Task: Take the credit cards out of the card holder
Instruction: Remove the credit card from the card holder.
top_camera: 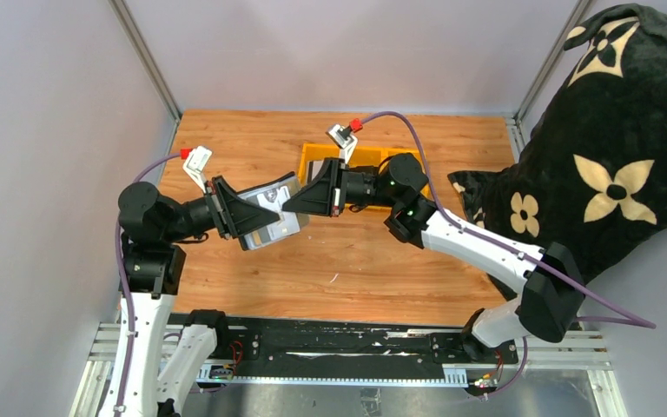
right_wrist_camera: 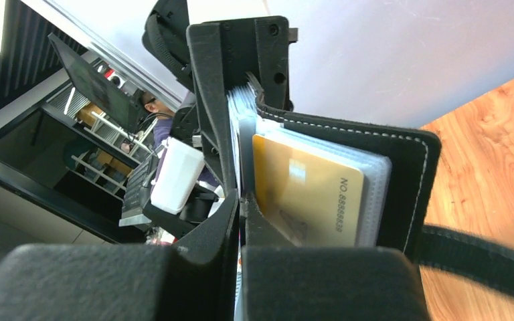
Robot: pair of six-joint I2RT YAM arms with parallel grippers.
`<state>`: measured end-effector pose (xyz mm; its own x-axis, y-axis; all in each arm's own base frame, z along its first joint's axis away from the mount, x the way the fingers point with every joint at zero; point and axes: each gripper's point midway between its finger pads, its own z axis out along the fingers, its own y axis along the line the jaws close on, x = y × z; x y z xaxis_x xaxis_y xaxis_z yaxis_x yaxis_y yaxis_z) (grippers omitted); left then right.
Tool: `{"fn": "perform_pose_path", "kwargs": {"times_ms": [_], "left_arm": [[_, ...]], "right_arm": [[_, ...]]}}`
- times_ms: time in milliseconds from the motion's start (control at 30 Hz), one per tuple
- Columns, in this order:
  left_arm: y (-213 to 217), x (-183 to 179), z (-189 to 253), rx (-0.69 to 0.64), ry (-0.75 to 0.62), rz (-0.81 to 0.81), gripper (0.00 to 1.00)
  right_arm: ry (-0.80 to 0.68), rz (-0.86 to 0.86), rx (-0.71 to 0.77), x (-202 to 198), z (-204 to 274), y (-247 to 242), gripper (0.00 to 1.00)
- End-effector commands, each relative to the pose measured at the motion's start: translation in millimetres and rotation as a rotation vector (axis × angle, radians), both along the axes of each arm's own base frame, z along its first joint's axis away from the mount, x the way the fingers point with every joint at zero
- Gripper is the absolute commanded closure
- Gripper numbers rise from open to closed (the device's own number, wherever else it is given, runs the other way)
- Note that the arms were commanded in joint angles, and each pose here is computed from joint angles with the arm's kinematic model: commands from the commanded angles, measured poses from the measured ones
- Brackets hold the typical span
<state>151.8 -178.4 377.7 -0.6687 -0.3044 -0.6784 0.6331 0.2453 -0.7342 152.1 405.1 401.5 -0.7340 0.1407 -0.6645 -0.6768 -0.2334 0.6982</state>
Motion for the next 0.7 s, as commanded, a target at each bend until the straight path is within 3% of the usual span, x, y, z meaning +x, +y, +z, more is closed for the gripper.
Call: {"fn": "perform_pose_path", "kwargs": {"times_ms": [0,100,333,533,667], "left_arm": [[3,4,-9,0.085,-0.038,0.031,0.84],[4,5,-10,0.092,-0.044,0.03,0.83],[4,8,-13,0.105,-0.047,0.031,0.86],[3,5,-9,0.106,-0.067,0.012,0.88],[1,-6,1,0.082,-0.087,-0.028,0.88]], "right_arm": [[0.055,0.0,-0.055,19,-3,-4,1.0],[0.066,-0.034,0.003,32,4,-21,1.0],[0.059,-0.113,-0.019,46,0,-50,1.0],[0.123,-0.353,-0.061,113,-22,-107,1.0],[0.147,-0.547,-0.185,161,-56,-134,1.0]]}}
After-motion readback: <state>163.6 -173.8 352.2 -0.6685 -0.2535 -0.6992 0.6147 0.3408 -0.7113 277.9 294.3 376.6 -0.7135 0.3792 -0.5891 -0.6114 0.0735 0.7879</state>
